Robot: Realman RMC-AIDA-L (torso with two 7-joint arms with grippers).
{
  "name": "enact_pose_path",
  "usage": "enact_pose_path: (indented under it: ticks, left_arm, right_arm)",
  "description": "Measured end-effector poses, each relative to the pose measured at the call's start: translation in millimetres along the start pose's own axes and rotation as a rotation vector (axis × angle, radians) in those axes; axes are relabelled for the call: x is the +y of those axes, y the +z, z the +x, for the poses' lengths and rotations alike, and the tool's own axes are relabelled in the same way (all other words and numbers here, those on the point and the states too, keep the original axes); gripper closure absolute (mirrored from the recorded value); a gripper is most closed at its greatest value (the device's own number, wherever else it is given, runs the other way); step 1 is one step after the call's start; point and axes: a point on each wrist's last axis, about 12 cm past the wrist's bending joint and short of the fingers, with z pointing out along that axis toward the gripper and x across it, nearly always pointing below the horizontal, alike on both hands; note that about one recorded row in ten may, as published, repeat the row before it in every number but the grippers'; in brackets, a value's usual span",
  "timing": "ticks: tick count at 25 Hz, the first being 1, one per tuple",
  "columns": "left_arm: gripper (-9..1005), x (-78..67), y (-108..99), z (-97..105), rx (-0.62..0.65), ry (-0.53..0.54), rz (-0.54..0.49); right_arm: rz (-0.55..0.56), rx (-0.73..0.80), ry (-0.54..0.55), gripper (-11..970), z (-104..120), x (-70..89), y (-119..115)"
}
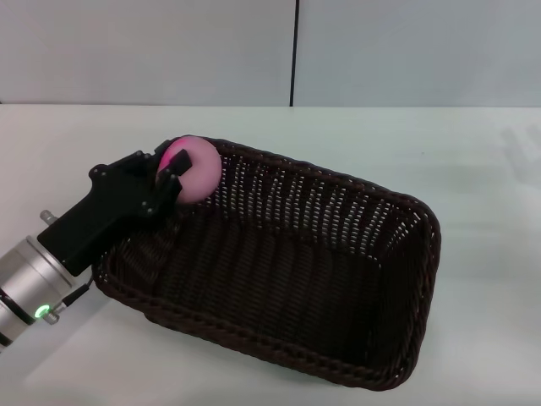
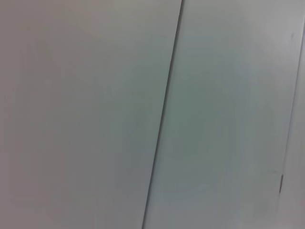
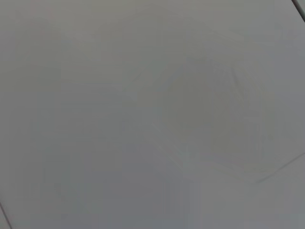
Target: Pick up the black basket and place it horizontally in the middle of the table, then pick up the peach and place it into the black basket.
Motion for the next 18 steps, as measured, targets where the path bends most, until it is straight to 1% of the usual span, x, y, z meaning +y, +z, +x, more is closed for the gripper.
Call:
enact_pose_path:
  ticks: [1, 7, 12, 13, 14, 15, 16, 17, 18]
  left_arm:
    - [816, -0.7, -1, 0, -0.005, -0.001, 0.004]
    - [629, -6.1, -4, -2, -0.041, -0.017, 0.016]
    - [511, -9.4, -6, -4, -0.072, -0.025, 0.026]
    - [488, -10.5, -10, -8, -0.121, -0.03, 0.019]
    - [464, -9.9, -16, -11, -0.172, -0.037, -0.015]
    - [441, -9.9, -16, -11, -0.172, -0.037, -0.015]
    - [417, -9.3, -21, -14, -0.21, -0.043, -0.046]
    - [394, -9.3, -21, -14, -0.21, -0.043, -0.046]
    - [370, -3.7, -34, -18, -0.294, -0.047, -0.156]
  right_arm:
    - [0.0, 0.001, 0.0, 459, 0, 0.1, 1]
    - [-0.006, 0.0, -0.001, 459, -1, 1.2, 4]
    - [-0.001, -0.009, 0.001, 459, -2, 0.5, 4]
    - [-0.001, -0.009, 0.001, 459, -2, 0.5, 4]
    - [0.001, -0.012, 0.001, 459, -2, 0.3, 4]
    - [0.001, -0.015, 0.002, 459, -3, 0.2, 3]
    - [0.003, -0.017, 0.003, 459, -3, -0.1, 3]
    - [0.011, -0.023, 0.004, 459, -3, -1.4, 1]
    - [0.011, -0.023, 0.004, 459, -3, -1.4, 1]
